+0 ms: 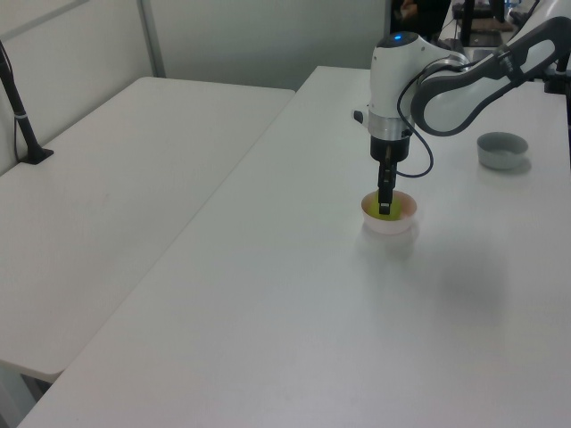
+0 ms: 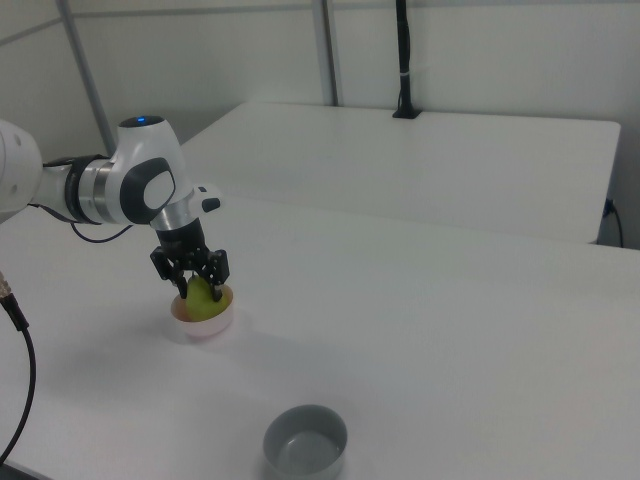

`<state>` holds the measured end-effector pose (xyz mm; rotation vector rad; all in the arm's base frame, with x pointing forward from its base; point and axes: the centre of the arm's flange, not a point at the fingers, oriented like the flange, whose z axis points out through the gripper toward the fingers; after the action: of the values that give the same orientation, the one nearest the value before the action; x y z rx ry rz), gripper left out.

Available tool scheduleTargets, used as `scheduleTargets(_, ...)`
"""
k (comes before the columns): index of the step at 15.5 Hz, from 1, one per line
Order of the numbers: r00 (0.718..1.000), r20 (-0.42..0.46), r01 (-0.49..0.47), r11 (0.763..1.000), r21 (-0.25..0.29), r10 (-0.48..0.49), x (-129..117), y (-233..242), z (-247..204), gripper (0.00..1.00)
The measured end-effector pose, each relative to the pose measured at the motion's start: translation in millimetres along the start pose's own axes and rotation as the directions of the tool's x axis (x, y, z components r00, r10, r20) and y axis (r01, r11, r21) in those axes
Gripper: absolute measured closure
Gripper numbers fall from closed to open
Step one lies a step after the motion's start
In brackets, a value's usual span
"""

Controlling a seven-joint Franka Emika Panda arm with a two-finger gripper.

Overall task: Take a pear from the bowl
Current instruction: 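Close the gripper on the pear and lift it out of the bowl, then carry the held pear away from the pink bowl and lower it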

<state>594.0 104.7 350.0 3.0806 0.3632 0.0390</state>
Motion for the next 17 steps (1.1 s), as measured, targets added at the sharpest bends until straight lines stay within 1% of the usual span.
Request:
scheduleTargets(3, 1.000, -0.011, -0.001, 1.000, -0.001, 0.001, 1, 0, -6, 0.31)
scheduleTargets(6, 0.999, -0.032, -0.006, 1.000, -0.002, 0.006, 0, 3, -29, 0.31)
scheduleTargets(11, 0.999, -0.047, -0.018, 1.000, -0.003, 0.018, -4, 11, -90, 0.31)
scheduleTargets(17, 0.996, -0.062, -0.068, 0.998, -0.007, 0.067, -9, 39, -186, 0.31)
